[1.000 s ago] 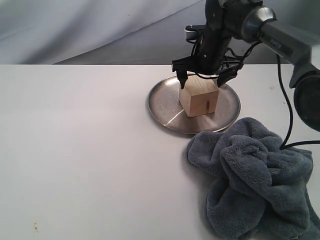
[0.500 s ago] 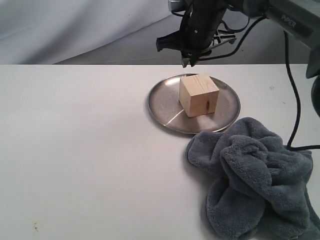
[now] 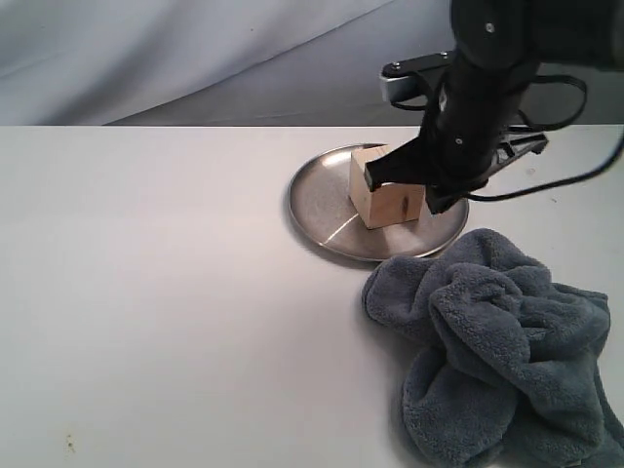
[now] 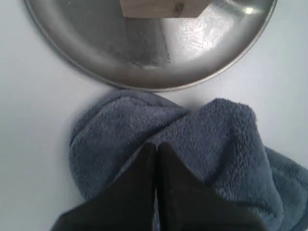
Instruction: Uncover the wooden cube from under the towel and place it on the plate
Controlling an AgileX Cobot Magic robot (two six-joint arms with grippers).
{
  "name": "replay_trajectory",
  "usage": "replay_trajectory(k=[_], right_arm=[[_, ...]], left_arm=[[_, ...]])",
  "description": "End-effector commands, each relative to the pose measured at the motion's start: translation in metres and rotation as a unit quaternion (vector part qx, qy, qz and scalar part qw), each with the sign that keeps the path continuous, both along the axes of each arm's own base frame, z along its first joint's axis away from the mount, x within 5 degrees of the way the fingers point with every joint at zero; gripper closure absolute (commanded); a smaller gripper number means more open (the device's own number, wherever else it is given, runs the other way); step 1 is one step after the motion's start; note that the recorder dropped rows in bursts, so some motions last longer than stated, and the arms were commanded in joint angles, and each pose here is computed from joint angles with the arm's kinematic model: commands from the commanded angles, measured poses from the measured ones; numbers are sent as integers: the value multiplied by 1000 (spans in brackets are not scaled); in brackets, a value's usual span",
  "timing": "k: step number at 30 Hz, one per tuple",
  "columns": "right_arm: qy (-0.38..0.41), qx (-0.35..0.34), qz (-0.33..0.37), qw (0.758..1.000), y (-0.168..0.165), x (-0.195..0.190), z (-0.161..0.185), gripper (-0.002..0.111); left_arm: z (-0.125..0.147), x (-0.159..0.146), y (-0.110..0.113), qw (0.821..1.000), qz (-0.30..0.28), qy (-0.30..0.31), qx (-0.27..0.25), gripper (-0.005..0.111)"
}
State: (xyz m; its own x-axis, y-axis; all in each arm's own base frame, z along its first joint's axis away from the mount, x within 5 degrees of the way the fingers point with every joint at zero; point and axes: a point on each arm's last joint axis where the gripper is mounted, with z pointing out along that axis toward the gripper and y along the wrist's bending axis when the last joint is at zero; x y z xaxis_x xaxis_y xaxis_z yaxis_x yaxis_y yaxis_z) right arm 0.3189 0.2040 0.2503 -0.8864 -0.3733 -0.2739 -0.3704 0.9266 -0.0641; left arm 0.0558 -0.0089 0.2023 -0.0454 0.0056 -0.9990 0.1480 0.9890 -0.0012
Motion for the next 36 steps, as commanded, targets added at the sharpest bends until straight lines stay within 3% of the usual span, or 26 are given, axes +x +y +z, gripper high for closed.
replay_trajectory(k=[1, 19, 36], right_arm=[[-39, 35, -1, 999, -20, -34, 12, 108], [-135, 186, -17, 973, -88, -151, 31, 108], [-231, 271, -59, 932, -126, -194, -13, 108]], left_arm=[[-1, 0, 0, 1000, -2, -1, -2, 107], [-1, 0, 0, 1000, -2, -1, -2, 107], [-1, 0, 0, 1000, -2, -1, -2, 107]])
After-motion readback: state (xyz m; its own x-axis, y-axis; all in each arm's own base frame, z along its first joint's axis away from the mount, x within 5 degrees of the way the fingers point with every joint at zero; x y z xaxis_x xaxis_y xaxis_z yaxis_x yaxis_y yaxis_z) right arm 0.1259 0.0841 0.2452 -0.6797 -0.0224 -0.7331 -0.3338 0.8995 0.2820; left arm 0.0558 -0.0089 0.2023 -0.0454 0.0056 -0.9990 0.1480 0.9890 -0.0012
